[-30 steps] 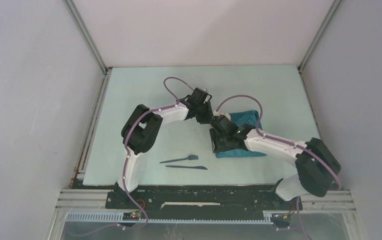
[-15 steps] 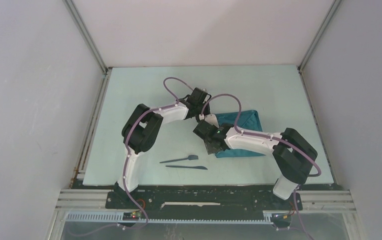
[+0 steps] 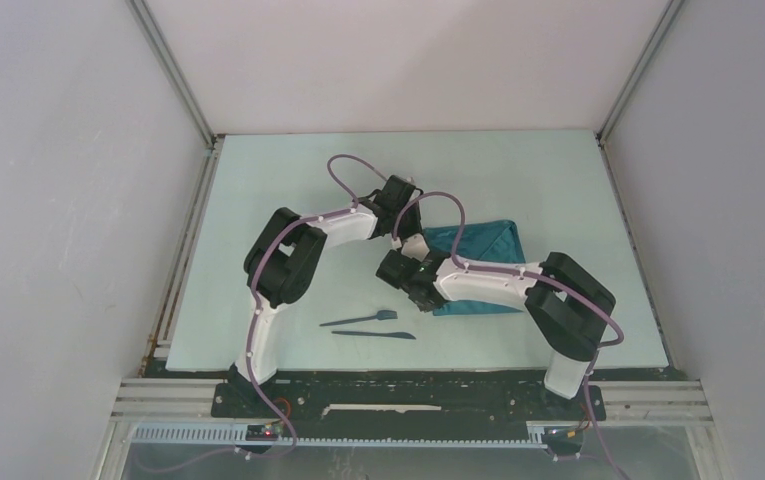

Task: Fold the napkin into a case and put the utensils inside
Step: Pick up the upper triangle-folded napkin from the center of the board.

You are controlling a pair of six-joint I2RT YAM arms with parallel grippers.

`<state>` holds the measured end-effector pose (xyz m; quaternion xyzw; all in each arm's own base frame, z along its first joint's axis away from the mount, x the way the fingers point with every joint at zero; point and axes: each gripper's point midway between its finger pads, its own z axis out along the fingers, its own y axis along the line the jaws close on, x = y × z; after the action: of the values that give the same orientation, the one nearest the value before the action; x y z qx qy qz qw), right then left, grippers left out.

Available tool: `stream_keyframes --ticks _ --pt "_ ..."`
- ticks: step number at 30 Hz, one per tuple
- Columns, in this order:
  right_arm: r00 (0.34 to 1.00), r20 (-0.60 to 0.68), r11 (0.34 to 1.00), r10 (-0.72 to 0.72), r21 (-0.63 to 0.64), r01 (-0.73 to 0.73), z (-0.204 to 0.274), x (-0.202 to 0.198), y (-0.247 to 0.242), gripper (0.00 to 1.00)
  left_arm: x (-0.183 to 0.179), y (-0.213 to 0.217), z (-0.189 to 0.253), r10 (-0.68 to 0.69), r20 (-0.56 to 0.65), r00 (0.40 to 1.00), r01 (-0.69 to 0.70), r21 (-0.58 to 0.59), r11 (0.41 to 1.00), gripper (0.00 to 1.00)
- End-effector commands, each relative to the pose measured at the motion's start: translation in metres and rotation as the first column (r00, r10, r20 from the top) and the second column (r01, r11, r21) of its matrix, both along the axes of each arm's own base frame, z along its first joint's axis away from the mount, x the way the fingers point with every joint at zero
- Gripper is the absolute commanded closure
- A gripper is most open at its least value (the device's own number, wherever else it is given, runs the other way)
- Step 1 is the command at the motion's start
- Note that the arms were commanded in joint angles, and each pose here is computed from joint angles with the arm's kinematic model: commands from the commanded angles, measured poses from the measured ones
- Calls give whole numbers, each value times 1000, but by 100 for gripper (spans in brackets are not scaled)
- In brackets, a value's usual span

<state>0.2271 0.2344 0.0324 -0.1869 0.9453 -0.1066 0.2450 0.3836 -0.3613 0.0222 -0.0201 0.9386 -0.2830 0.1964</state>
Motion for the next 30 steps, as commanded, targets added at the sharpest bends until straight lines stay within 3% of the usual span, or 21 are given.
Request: stream_keyframes --ticks 1,7,12,16,22,30 --pt "998 63 999 16 -41 -14 19 6 -2 85 2 6 -9 0 -6 1000 0 25 1000 100" --pt "998 35 998 61 -32 -60 24 -2 1 99 2 5 -7 -3 -2 1000 3 21 1000 100" --pt "996 20 992 88 -90 -86 22 -9 -5 100 1 5 -8 -5 -6 1000 5 22 1000 100" --pt "993 -39 992 114 -48 -116 3 -15 8 100 0 4 -11 -7 -14 1000 7 17 1000 100" --pt "989 -90 992 115 57 -110 -10 -17 23 79 0 5 -9 -16 -9 1000 16 17 1000 100" --pt "990 -112 992 85 107 -73 -11 -13 15 67 0 5 -8 -21 -10 1000 21 12 1000 100"
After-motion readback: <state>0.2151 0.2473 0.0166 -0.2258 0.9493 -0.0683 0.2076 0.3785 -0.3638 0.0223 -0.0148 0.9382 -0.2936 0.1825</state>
